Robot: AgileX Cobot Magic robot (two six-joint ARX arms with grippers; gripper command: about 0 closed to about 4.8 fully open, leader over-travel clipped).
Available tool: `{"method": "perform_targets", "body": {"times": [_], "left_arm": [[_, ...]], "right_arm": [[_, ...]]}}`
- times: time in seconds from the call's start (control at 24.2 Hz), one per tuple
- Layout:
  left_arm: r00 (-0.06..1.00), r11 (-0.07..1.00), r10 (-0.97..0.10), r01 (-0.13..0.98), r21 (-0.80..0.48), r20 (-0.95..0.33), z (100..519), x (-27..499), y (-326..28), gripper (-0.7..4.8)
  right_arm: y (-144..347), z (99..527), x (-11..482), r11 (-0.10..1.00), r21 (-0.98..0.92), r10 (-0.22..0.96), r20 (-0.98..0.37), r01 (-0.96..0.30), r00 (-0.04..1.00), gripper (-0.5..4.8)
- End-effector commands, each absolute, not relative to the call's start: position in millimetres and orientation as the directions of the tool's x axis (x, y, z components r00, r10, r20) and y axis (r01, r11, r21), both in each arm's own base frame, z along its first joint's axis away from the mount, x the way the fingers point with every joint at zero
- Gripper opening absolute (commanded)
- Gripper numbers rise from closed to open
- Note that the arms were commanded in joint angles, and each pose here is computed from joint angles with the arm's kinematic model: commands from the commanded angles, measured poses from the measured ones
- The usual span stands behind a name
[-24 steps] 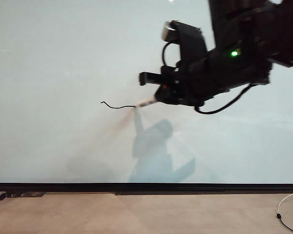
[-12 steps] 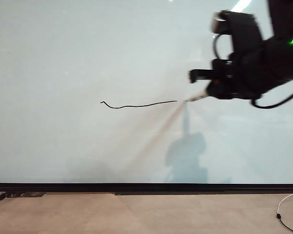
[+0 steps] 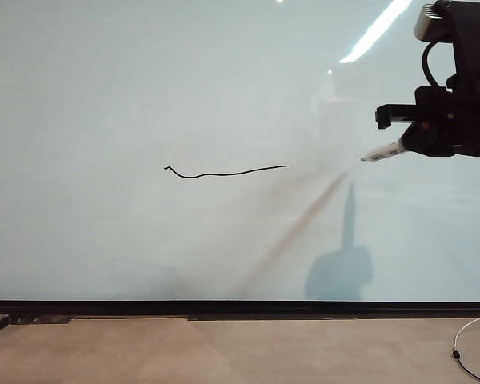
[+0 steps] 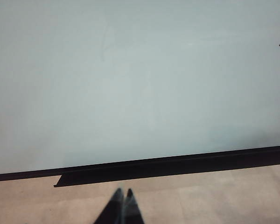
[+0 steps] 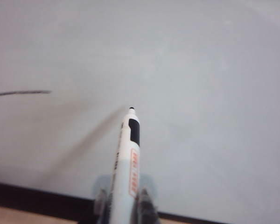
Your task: Pick up the pen on the shelf to the right of the whiteboard and draw a straight line.
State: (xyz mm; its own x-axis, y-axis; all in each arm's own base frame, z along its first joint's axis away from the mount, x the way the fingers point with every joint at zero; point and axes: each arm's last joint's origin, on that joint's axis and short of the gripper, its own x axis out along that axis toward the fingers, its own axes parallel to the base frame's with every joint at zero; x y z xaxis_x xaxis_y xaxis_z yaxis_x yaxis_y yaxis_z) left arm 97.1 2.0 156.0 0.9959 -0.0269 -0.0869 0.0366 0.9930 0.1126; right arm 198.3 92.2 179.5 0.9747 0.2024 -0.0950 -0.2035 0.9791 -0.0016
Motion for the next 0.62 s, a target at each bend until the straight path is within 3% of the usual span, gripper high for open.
{"method": "perform_targets", "body": {"times": [0.04, 0.62], "left_arm": [[0.997, 0.993, -0.03, 0.038, 0.114, -0.074, 158.1, 96.9, 1.9, -0.05], [0.997, 0.993, -0.03, 0.038, 0.114, -0.074, 158.1, 96.9, 1.9, -0.05]], "right_arm": [[90.0, 181.7, 192.0, 0.978, -0.007, 0.208, -0.102, -0.21, 0.973, -0.05], [53.0, 209.8, 127.6, 0.985, -0.119, 0.114, -0.068, -0.121, 0.991, -0.05]]}}
